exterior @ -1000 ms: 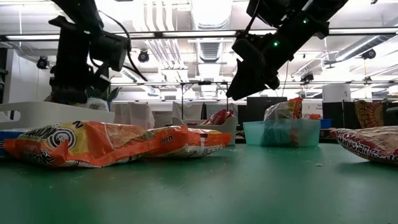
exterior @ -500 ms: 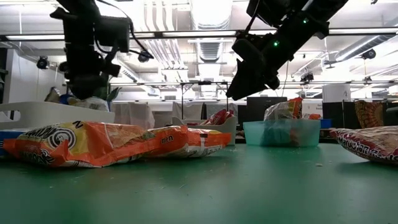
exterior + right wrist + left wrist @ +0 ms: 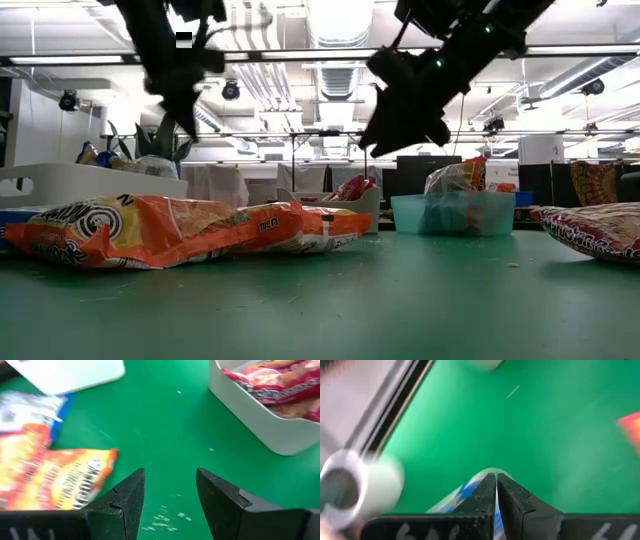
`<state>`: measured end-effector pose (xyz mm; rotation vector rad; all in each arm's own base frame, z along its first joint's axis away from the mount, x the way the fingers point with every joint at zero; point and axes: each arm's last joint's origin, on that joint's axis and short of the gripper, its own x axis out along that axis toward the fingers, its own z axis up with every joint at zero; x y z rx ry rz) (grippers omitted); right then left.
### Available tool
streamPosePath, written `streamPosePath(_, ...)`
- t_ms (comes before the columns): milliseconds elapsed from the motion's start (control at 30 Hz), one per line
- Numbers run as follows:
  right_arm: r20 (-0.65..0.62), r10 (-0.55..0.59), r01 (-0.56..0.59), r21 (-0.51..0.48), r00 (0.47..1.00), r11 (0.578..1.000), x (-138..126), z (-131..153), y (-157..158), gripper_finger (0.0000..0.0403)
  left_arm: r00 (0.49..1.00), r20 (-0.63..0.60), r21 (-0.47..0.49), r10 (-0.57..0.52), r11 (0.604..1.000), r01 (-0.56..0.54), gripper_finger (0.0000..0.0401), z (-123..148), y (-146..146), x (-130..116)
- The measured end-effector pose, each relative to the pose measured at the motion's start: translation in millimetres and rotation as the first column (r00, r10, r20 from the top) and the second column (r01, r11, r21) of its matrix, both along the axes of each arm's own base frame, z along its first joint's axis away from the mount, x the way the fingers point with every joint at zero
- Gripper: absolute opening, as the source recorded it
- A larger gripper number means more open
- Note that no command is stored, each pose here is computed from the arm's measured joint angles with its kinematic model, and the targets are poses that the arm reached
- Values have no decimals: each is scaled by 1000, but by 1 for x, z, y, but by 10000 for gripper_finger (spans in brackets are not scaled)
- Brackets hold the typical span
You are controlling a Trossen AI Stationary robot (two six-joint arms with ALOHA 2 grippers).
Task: Sort Maruchan noodles
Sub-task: Put the orange noodle pack into the green bin
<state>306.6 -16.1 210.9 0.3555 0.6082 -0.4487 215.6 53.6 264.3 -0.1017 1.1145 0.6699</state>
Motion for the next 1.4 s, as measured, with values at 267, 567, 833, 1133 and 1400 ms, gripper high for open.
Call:
streamPosePath(267,114,56,-82,242,992,967,12,22,6,166,804,253,36,-538,836,547,1,-11,-45,31)
streamPosePath(567,46,-28,1,514,999,858,7,15,22,166,669,382,88,-638,746,660,1,-50,-65,36)
streamPosePath(833,-3,-69,59,553,998,831,11,1,44,166,640,455,13,-619,724,690,1,-81,-68,39)
streamPosePath(1133,-106,-62,113,595,992,796,22,-33,56,206,651,458,-149,-606,669,728,1,-109,-73,53)
streamPosePath(1400,-88,-74,112,601,993,791,35,-56,60,277,649,457,-295,-608,585,755,1,-133,-77,70)
